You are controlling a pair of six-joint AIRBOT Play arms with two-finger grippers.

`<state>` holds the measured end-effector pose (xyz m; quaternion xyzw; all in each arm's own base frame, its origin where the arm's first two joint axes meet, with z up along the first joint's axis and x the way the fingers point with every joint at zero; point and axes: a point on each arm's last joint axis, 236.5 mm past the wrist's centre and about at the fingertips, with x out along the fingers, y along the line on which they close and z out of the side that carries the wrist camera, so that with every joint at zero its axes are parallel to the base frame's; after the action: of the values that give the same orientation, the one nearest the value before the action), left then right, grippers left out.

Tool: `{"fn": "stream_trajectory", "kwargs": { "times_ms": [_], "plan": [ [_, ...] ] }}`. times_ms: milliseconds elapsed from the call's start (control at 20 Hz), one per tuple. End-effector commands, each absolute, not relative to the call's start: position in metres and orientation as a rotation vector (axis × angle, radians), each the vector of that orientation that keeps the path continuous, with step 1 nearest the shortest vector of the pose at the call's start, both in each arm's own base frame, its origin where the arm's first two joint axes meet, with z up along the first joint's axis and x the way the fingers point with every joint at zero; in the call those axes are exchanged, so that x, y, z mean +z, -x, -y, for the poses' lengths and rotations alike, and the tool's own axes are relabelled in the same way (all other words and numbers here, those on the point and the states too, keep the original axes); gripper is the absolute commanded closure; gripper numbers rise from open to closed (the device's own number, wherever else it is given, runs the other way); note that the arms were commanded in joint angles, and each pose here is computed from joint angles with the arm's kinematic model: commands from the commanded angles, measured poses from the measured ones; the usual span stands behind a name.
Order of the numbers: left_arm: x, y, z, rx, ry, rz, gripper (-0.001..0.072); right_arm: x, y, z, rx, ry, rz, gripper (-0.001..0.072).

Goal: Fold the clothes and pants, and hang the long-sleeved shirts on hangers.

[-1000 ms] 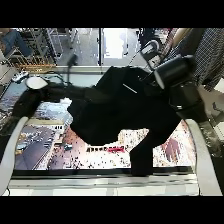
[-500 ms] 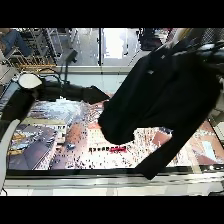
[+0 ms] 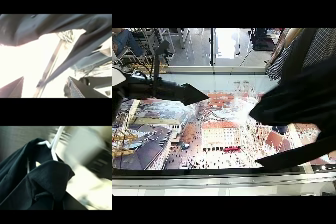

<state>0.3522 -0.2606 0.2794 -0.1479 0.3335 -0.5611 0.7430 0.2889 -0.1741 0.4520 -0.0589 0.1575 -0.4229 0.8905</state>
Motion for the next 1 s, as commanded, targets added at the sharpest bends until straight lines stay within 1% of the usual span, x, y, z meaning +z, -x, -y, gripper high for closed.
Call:
{"fn": "stream_trajectory", "kwargs": {
  "times_ms": [0,50,200,300,350,450,550,700,800,900,950],
  "plan": [
    [0.273,-0.347,0.24,-1.223,0.291,-0.764,0.0124,0.482,-0.183,0.252,-1.279,0.115,-0.274,0.0679],
    [0.271,-0.348,0.234,-1.214,0.287,-0.774,0.0124,0.5,-0.159,0.265,-1.354,0.129,-0.212,0.0679],
    [0.269,-0.358,0.217,-1.172,0.3,-0.77,0.0124,0.548,-0.109,0.291,-1.52,0.211,-0.033,0.0679],
    [0.269,-0.36,0.21,-1.157,0.305,-0.771,0.0125,0.562,-0.076,0.312,-1.651,0.286,-0.006,0.0679],
    [0.267,-0.359,0.207,-1.159,0.303,-0.78,0.0124,0.56,-0.057,0.325,-1.725,0.297,-0.024,0.0679],
    [0.263,-0.348,0.202,-1.186,0.292,-0.822,0.0124,0.538,-0.015,0.357,-1.841,0.215,-0.071,0.0679],
    [0.26,-0.337,0.2,-1.216,0.281,-0.856,0.0124,0.516,0.018,0.387,-1.881,0.119,-0.071,0.0679],
    [0.259,-0.335,0.2,-1.211,0.301,-0.881,0.0124,0.502,0.068,0.419,-1.925,0.053,-0.016,0.0679],
    [0.259,-0.335,0.2,-1.208,0.306,-0.884,0.0124,0.489,0.08,0.435,-1.899,0.027,-0.041,0.0679],
    [0.26,-0.335,0.201,-1.208,0.307,-0.883,0.0124,0.47,0.082,0.442,-1.89,0.043,-0.159,0.0675],
    [0.26,-0.335,0.201,-1.208,0.307,-0.884,0.0124,0.467,0.08,0.441,-1.881,0.051,-0.171,0.0617]
  ]
}}
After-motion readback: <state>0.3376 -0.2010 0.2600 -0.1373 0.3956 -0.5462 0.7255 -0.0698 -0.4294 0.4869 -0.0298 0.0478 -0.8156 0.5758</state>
